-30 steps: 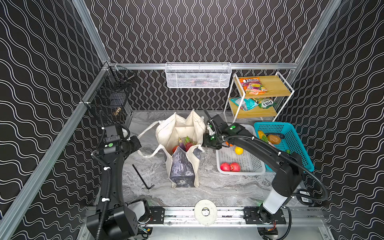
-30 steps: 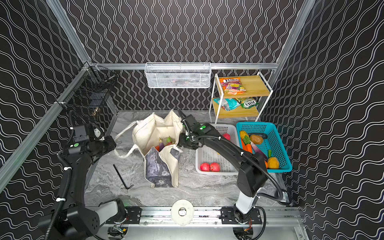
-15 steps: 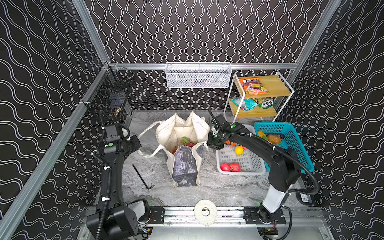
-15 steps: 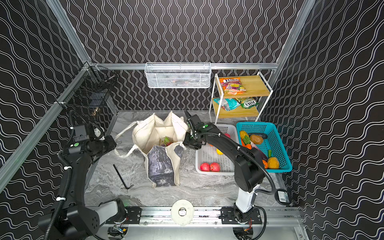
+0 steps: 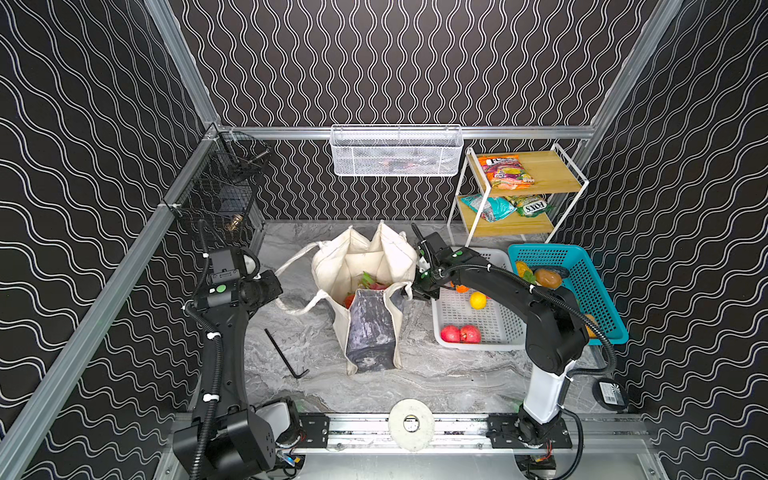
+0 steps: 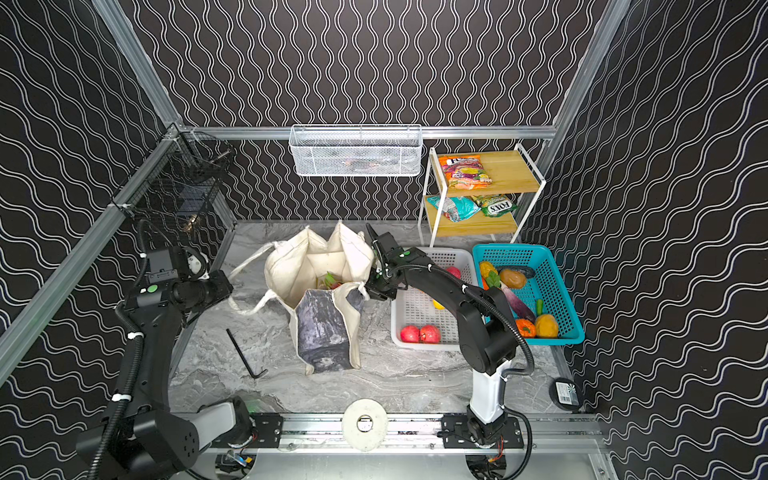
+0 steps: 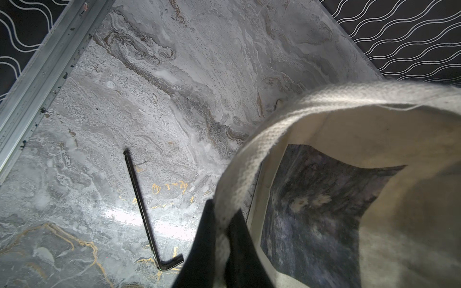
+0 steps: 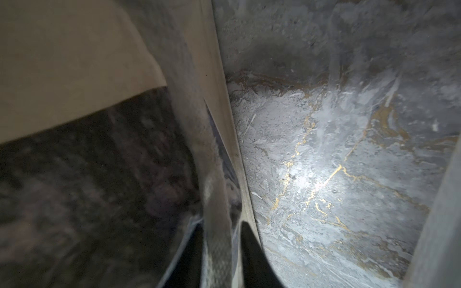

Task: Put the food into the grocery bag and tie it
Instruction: 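Lower the right gripper to the tote bag's other handle strap and close on it, then lift the tote bag by both handle straps with both grippers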

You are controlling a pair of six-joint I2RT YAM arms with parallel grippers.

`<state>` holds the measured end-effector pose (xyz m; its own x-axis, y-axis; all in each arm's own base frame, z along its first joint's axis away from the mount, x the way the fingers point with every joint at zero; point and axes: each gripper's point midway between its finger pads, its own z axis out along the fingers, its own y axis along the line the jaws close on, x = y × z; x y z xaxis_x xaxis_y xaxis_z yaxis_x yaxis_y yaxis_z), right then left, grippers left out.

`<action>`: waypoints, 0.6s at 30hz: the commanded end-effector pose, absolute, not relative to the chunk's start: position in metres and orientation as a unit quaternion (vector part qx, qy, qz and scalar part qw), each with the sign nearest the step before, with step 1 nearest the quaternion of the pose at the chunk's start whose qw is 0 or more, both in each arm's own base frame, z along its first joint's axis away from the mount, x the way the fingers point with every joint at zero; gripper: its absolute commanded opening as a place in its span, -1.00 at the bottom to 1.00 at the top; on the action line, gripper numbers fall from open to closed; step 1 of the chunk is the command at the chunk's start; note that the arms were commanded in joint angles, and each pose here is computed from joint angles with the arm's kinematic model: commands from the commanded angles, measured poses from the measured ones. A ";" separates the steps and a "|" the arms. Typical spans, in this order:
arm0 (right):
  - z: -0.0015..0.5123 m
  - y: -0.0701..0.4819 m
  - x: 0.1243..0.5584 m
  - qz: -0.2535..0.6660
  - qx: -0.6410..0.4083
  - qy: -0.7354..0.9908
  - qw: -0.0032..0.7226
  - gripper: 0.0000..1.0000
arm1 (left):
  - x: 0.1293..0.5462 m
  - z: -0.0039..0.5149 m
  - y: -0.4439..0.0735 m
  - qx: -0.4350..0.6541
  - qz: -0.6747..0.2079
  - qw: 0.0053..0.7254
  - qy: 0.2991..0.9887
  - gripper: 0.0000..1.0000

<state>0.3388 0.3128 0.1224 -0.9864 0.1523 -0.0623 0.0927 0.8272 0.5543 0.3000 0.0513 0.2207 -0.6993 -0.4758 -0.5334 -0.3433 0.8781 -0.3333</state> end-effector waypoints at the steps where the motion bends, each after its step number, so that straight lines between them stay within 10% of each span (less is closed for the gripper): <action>1: 0.133 0.317 0.342 0.308 0.066 0.947 0.064 -0.74 | 0.305 0.229 0.051 -0.218 -0.108 0.332 0.911 -1.00; 18: 0.274 0.219 0.344 0.250 0.099 0.924 0.273 -1.00 | 0.298 0.277 0.039 -0.196 -0.132 0.373 0.897 -1.00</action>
